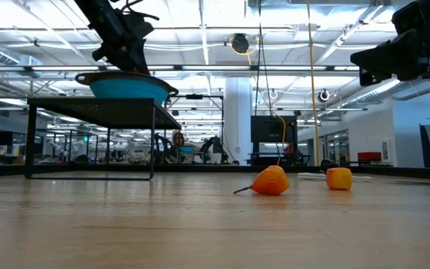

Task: Pick & Place Fruit
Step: Put the orange into the blue strainer bowl on the shelf, then put the yellow pear into the blue strainer bowl on the shelf

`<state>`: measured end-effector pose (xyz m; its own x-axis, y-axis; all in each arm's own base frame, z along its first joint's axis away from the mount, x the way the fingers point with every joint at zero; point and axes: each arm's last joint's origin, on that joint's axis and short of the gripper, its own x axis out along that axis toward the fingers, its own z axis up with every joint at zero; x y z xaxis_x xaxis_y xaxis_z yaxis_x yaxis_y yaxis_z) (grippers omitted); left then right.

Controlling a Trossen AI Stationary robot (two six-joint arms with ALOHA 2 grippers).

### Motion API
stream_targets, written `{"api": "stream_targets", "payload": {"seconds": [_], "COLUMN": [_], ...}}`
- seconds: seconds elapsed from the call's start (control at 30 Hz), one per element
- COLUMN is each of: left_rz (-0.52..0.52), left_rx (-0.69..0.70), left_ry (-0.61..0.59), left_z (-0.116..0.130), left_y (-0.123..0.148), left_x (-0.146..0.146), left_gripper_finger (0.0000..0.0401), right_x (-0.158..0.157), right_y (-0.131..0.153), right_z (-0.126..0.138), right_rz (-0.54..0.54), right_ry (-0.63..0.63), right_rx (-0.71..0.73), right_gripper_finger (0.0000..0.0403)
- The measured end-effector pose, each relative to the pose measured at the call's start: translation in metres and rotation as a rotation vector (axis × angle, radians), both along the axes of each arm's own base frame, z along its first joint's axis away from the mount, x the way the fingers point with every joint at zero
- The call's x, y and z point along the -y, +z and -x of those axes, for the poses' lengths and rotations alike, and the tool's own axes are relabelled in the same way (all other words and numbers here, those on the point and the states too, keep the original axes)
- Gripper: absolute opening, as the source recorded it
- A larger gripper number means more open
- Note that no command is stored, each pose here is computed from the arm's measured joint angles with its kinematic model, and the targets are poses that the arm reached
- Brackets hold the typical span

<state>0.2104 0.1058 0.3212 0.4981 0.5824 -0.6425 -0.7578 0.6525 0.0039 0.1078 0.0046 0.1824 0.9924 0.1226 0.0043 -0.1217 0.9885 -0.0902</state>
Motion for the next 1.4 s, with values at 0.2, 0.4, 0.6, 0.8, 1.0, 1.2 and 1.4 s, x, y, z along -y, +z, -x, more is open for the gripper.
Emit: {"api": "stream_targets", "payload": {"seconds": [0.2, 0.4, 0.6, 0.8, 1.0, 1.2, 1.4], "left_rz": [0.008, 0.01, 0.01, 0.006, 0.003, -0.004, -0.014], "left_rx": [-0.012, -0.033, -0.032, -0.038, -0.032, -0.02, -0.023], "left_ry": [0.003, 0.01, 0.011, 0.005, 0.005, 0.001, -0.038], "left_z": [0.001, 0.0023, 0.0023, 0.0023, 0.0031, 0.0022, 0.0001], "left_y": [-0.0011, -0.0024, -0.0024, -0.0024, -0.0013, -0.0002, 0.001], "left_x": [0.0004, 0.0007, 0.0007, 0.0007, 0.0011, 0.0016, 0.0083], "left_gripper_finger": [0.0205, 0.0235, 0.0248, 0.0251, 0.0251, 0.0251, 0.0251], "right_x": [0.0, 0.0, 0.0, 0.0, 0.0, 0.0, 0.0], "right_y": [0.0005, 0.0005, 0.0005, 0.0005, 0.0004, -0.001, -0.0037], "right_z": [0.0, 0.0, 0.0, 0.0, 0.0, 0.0, 0.0], "right_rz": [0.0, 0.0, 0.0, 0.0, 0.001, 0.047, 0.079], "right_ry": [0.0, 0.0, 0.0, 0.0, 0.0, 0.0, 0.0], "right_rx": [0.004, 0.004, 0.004, 0.004, 0.004, -0.005, -0.03], "right_gripper_finger": [0.0, 0.0, 0.0, 0.0, 0.0, 0.0, 0.0]}}
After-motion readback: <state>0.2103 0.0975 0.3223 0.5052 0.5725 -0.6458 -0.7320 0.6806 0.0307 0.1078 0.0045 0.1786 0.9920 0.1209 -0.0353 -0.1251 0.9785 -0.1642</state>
